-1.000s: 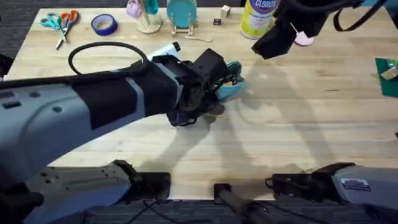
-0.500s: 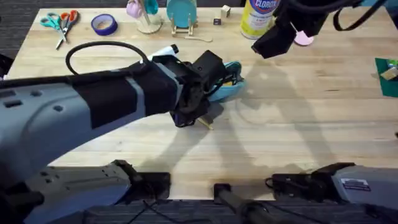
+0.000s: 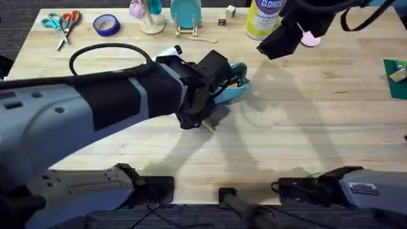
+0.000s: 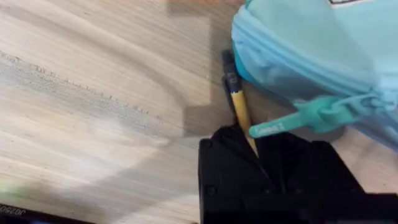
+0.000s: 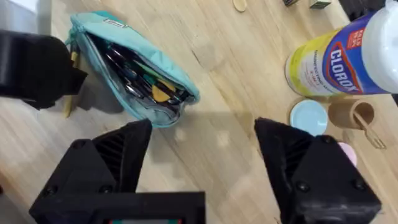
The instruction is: Unzip the bag, pick up the pens from the table one at a time and place them inside, then zip the bag closed.
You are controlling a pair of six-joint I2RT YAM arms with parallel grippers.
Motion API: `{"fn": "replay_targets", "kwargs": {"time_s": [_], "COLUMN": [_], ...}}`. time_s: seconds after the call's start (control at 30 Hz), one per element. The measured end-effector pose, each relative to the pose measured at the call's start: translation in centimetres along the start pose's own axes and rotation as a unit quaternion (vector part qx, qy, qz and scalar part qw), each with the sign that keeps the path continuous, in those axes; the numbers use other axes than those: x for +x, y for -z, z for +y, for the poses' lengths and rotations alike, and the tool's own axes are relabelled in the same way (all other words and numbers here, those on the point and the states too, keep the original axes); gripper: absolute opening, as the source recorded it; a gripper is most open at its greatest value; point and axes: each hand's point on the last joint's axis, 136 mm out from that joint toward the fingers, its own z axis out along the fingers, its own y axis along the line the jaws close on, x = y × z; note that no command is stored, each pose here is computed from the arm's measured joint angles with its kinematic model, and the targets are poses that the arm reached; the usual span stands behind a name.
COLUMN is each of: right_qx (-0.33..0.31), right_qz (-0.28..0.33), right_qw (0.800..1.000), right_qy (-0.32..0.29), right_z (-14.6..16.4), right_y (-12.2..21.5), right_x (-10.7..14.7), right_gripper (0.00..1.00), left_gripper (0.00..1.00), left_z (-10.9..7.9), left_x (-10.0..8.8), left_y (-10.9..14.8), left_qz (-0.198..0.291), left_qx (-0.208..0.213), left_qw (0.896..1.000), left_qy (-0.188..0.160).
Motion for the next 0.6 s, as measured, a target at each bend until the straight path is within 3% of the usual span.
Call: {"fn": "replay_targets", "kwargs": {"time_s": [0.2,0.37,0.6], "right_qx": [0.000,0.000,0.000], "right_qz": [0.000,0.000,0.000], "right_qw": [1.000,1.000,1.000], "right_qy": [0.000,0.000,0.000], "right_z": [0.0,0.0,0.0], "right_y": [0.0,0.0,0.0], "right_x": [0.0,0.0,0.0], "right_gripper": [0.998,0.998,0.998], "left_gripper": [0.046,0.042,0.043], "left_z": [0.2,2.0,0.9], "left_x": [0.1,1.3,0.3], "left_y": [0.3,1.4,6.1], "left_qz": [0.002,0.019,-0.020], "left_qx": [0.000,-0.003,0.090], "left_qw": [1.000,1.000,0.995], "left_qy": [0.010,0.019,0.027]}}
